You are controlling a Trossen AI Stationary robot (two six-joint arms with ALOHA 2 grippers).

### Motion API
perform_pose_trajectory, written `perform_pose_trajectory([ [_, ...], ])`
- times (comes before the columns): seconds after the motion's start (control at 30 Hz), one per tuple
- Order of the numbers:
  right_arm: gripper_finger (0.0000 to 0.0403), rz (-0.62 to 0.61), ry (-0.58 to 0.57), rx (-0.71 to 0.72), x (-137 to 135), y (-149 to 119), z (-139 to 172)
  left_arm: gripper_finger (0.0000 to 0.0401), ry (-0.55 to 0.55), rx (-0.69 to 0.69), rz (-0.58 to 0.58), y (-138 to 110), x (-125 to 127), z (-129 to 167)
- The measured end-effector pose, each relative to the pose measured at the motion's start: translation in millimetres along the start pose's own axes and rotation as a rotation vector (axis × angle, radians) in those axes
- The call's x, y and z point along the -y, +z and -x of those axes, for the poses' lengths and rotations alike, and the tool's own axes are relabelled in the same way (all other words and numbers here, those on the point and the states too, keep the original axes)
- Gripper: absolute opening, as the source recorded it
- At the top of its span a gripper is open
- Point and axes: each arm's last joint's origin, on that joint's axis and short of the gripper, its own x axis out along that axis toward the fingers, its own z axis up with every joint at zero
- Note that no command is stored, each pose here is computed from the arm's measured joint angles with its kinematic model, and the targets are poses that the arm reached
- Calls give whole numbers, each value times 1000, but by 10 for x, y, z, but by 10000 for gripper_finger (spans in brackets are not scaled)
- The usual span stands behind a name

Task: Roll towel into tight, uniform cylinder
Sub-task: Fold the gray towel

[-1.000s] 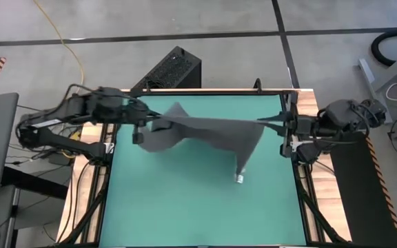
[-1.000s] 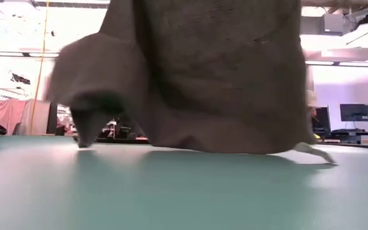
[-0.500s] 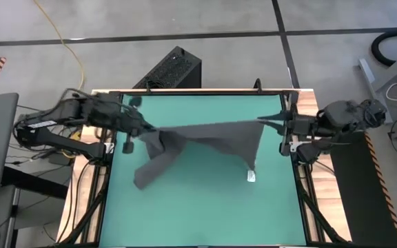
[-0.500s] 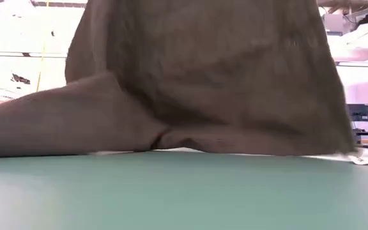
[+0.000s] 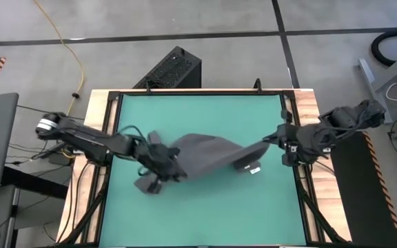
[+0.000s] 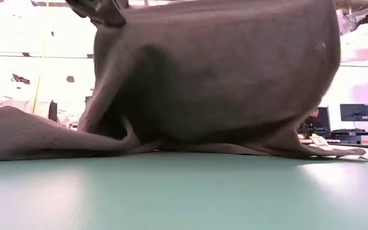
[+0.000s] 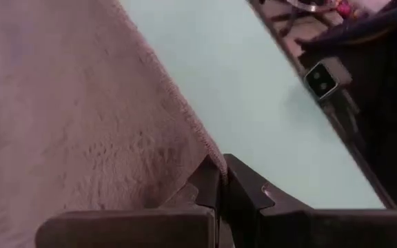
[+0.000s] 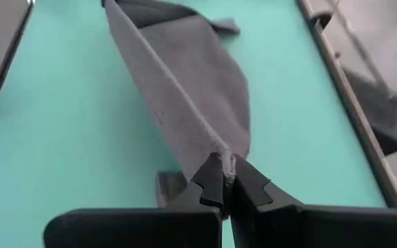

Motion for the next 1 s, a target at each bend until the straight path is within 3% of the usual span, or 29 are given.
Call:
perform_pose_trajectory([
  [0.13, 23, -33, -22, -68, 0, -83, -44, 15, -27, -59, -29, 13, 50, -226],
  [0.27, 23, -79, -65, -153, 8, -198, -95, 56, -33, -128, -74, 0, 81, -243],
  [0.43, 23, -135, -130, -269, 12, -371, -178, 113, 114, -190, -130, 44, 52, -30],
  [0.6, 23, -159, -163, -323, -13, -513, -293, 144, 259, -244, -151, 8, -63, 239],
  [0.8, 24, -202, -190, -394, -58, -698, -459, 149, 366, -327, 12, -299, -385, 274],
  [1.0, 24, -213, -180, -453, -110, -870, -618, 149, 392, -444, 70, -746, -627, 209],
])
